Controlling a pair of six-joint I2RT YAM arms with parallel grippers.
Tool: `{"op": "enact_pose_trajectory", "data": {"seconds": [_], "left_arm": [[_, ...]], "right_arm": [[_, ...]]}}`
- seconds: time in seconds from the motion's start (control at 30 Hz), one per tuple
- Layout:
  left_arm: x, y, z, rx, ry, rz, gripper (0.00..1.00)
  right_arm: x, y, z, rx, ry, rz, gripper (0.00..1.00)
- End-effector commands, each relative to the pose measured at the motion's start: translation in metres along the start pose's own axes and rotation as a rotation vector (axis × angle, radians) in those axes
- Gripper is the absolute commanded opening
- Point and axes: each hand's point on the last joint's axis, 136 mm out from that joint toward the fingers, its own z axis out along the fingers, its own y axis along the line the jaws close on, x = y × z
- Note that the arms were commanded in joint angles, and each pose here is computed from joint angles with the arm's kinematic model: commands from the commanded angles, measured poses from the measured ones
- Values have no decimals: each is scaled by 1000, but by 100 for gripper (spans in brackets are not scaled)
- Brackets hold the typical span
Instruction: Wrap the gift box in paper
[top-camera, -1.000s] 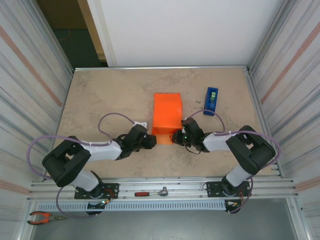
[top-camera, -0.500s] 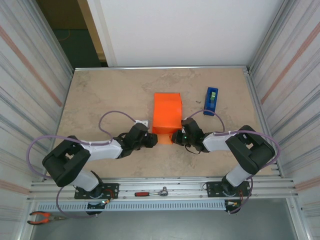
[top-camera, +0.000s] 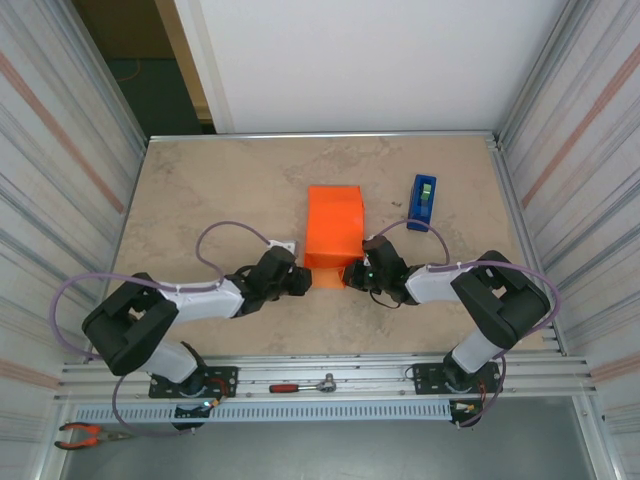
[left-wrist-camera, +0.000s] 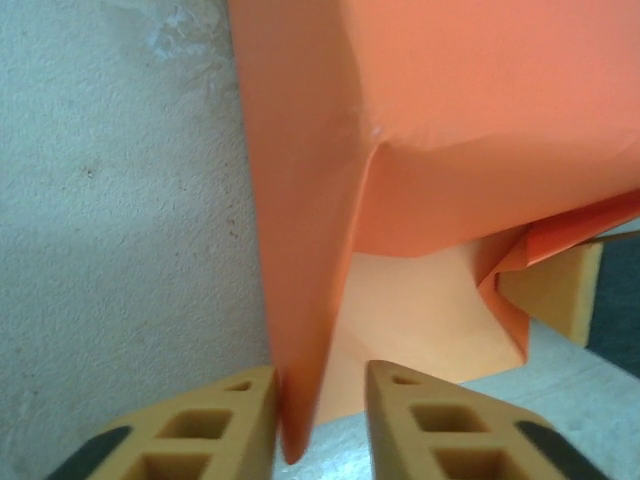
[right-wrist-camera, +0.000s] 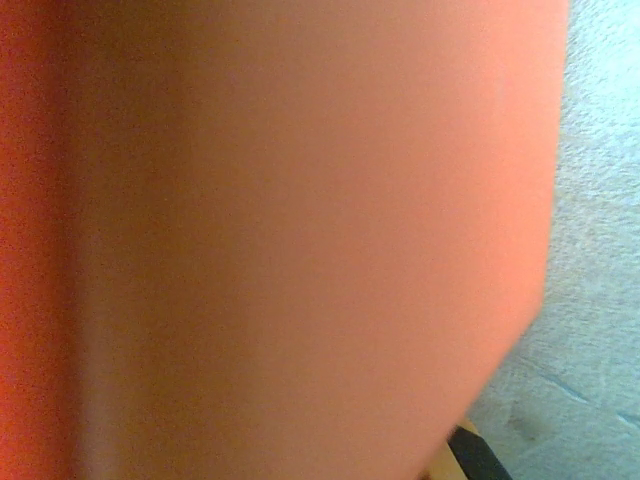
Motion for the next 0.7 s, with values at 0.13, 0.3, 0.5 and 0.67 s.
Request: {"op": "enact_pose_trajectory", "data": {"seconds": [0.13, 0.3, 0.5, 0.67], "left_arm": [[1, -2, 4, 3, 8, 16, 12], [-5, -11, 1, 28, -3, 18, 3], [-17, -24, -2, 68, -25, -19, 3], [-25, -39, 3, 123, -30, -61, 2]], "right_arm": [[25, -24, 5, 90, 78, 23, 0], [25, -24, 4, 89, 78, 21, 0], [26, -23, 5, 89, 78, 19, 0], [27, -24, 6, 92, 84, 19, 0]]}}
